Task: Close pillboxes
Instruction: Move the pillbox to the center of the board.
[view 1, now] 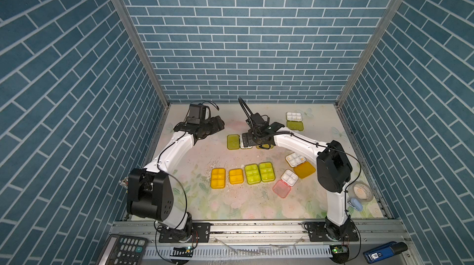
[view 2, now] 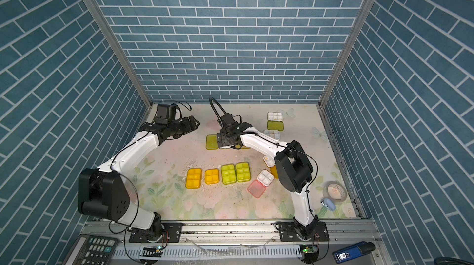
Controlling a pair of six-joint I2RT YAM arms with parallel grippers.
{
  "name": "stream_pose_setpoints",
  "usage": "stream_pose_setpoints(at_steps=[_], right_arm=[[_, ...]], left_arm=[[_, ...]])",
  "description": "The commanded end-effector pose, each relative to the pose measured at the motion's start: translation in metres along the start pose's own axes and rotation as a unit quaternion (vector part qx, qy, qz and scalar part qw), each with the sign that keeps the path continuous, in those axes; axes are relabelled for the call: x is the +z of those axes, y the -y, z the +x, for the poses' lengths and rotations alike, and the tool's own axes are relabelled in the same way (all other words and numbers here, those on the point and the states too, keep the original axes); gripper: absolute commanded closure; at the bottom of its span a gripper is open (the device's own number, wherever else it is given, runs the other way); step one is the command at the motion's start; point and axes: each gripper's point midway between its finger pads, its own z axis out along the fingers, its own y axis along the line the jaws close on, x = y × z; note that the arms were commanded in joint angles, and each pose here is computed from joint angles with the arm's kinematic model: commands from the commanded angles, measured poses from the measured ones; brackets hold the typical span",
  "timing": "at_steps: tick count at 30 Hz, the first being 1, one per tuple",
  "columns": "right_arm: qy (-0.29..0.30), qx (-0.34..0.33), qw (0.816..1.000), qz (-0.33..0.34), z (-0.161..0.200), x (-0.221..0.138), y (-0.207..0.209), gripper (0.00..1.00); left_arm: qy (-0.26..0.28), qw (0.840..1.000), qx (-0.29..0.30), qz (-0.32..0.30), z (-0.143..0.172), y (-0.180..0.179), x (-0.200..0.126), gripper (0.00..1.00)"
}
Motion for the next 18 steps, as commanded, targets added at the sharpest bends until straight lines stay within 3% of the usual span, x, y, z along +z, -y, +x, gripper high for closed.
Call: stream_pose_setpoints(at_steps=[1,18], right_arm=[[-0.030,-0.014,0.999,0.011,0.000,0.013,0.004,0.04],[-0.062,-0.003,0.998,0.011,-0.008,0.063,-0.004,0.04]], left_arm=[[-0.029,0.994,-0.092,0.057,-0.002,-0.002,0.007,0.16],[-0.056,0.981,-0.148,0.107,0.005,0.001,0.025,0.19]])
